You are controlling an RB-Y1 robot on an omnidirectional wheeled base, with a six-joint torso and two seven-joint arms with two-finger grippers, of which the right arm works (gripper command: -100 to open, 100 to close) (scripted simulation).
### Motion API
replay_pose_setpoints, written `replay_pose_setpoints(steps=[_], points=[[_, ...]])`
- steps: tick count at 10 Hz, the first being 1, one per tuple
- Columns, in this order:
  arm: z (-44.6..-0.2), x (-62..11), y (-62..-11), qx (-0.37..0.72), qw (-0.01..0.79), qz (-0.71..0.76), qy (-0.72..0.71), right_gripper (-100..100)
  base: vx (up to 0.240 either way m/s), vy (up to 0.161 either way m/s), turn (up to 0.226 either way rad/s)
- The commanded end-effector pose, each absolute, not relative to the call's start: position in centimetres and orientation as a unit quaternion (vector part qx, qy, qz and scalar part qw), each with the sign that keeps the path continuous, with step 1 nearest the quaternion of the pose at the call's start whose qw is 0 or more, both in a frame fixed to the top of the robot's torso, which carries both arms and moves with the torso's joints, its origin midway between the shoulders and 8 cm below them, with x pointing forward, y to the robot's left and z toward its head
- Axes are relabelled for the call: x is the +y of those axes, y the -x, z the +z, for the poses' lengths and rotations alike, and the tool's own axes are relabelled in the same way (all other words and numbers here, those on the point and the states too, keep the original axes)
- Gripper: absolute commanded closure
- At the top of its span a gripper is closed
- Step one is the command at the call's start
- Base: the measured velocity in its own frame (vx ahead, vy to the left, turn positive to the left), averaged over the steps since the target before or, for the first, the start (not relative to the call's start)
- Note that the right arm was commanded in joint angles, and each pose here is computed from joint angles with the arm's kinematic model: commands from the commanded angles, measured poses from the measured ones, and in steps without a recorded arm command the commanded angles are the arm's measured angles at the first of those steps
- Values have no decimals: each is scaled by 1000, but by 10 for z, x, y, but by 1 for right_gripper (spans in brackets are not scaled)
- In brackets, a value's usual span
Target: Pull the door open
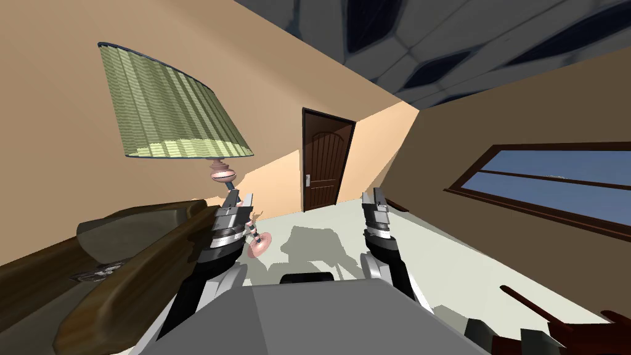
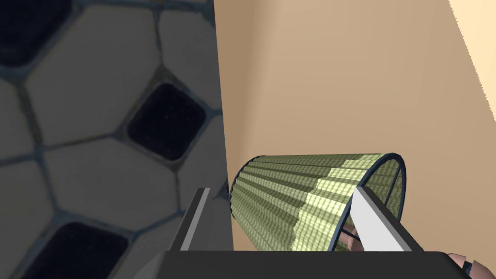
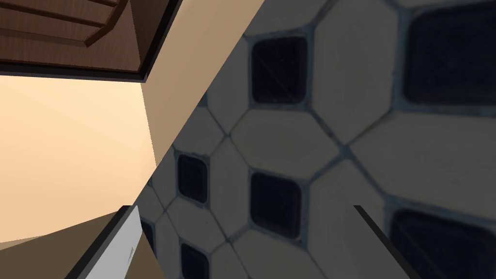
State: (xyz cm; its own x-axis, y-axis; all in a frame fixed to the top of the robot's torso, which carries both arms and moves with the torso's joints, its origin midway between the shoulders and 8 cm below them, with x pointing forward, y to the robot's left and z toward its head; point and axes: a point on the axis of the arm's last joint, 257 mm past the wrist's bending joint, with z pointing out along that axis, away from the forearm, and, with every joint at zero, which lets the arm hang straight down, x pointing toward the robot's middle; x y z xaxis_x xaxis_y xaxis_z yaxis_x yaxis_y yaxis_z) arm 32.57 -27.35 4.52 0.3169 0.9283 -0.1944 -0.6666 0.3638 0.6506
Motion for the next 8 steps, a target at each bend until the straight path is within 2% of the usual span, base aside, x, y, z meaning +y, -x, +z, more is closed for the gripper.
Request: replay_pose_setpoints(steps=[1,8], points=[[35,-269,-336,297,779,503,-228,-100,95,-24,-30],[-6,-254,-376,363,786,457,-204,-100,105,35,-13]])
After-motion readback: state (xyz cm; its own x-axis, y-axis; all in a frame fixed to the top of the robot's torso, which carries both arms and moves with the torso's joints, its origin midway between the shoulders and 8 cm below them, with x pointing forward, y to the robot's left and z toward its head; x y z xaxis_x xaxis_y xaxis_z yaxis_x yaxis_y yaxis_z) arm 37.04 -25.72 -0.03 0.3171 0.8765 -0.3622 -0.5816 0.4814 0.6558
